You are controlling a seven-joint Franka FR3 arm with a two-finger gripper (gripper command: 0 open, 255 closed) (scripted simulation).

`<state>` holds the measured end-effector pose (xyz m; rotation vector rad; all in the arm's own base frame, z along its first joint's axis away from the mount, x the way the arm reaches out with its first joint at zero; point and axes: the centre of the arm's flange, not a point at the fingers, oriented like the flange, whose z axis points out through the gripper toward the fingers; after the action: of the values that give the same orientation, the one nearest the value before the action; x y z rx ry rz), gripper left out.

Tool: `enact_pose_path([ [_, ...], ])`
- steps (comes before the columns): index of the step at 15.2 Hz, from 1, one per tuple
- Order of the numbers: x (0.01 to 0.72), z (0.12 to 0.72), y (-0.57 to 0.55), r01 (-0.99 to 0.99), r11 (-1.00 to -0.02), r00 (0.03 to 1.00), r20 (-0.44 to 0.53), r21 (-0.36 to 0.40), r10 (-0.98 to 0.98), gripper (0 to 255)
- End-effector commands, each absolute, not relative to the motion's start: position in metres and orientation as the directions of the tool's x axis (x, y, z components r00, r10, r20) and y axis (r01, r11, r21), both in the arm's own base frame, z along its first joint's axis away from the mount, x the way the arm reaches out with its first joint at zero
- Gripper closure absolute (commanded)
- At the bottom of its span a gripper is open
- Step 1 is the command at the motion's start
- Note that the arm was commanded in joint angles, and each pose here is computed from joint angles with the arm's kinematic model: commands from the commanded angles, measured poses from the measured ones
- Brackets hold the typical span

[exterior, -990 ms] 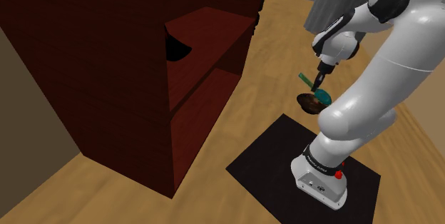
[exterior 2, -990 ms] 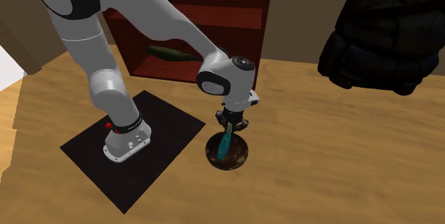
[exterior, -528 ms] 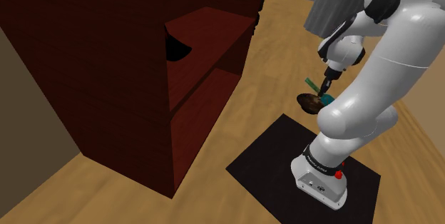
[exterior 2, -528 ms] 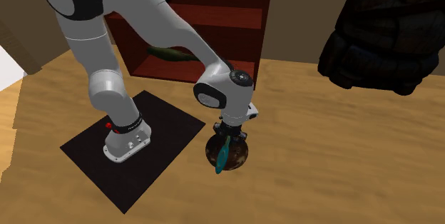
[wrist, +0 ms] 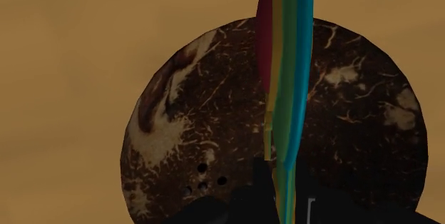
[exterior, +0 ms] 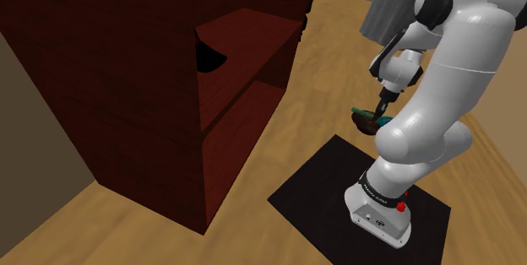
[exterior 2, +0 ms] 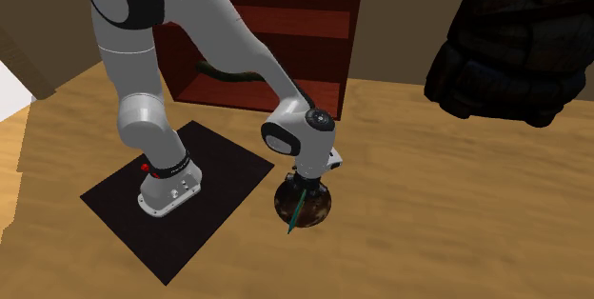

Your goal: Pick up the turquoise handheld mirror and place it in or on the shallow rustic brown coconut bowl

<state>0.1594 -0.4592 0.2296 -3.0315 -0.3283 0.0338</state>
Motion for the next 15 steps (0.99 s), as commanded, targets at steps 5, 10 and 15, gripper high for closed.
enact_pose_path([
  [5,0.1596,0.2189,-0.4601,0.212,-0.973,0.977,-0.012,-0.093,0.214,255],
  [10,0.1596,0.2194,-0.4610,0.212,-0.973,0.977,-0.012,-0.093,0.214,0],
  [15,0.1596,0.2189,-0.4601,0.212,-0.973,0.977,-0.012,-0.093,0.214,0],
])
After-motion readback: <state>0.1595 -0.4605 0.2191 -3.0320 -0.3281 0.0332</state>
